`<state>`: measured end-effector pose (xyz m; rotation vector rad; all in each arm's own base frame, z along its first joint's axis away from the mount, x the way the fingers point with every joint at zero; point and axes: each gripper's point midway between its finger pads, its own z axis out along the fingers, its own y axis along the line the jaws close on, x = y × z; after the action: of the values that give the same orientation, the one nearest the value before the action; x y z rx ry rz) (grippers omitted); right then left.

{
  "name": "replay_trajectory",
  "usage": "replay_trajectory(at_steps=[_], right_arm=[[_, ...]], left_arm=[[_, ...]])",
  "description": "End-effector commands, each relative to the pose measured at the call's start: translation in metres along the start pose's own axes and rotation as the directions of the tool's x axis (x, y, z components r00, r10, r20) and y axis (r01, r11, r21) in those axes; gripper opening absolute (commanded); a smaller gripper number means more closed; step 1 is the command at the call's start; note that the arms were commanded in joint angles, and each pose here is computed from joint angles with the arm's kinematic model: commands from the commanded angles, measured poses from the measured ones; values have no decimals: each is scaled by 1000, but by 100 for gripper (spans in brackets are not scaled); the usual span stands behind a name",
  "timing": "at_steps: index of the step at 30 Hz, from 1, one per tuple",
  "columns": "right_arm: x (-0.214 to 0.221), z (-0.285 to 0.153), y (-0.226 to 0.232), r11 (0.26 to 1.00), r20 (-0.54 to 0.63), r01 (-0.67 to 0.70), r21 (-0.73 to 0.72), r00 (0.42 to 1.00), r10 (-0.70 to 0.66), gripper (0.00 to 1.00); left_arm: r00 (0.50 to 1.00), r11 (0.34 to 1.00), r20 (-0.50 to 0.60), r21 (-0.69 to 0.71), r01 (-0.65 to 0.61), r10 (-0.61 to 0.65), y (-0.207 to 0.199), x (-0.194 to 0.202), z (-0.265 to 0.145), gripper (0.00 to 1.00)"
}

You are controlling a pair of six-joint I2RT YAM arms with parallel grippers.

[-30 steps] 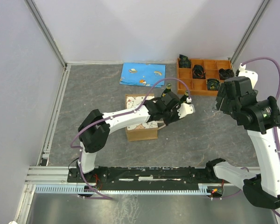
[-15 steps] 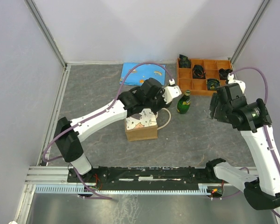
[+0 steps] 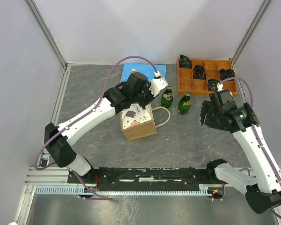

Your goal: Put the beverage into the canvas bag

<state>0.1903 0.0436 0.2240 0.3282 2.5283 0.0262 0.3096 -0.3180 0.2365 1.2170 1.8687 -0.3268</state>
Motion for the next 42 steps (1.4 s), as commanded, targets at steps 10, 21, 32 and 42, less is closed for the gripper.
replay_trajectory(at_steps=[10,21,32,42], right_arm=[[-10,26,64,955,-19,-144,-258,989,144,74],[9,67,111,886,-121,-280,-371,960,253,74],[22,109,146,859,-155,-351,-374,936,315,76],[25,151,163,852,-169,-392,-348,920,354,76]], left_arm=[[997,989,66,-137,52,-44,43,-13,-65,3],[996,985,69,-155,74,-63,48,-3,-78,3],[994,985,78,-149,90,-79,48,-2,-82,3],[993,986,83,-141,92,-81,46,-3,-84,3]])
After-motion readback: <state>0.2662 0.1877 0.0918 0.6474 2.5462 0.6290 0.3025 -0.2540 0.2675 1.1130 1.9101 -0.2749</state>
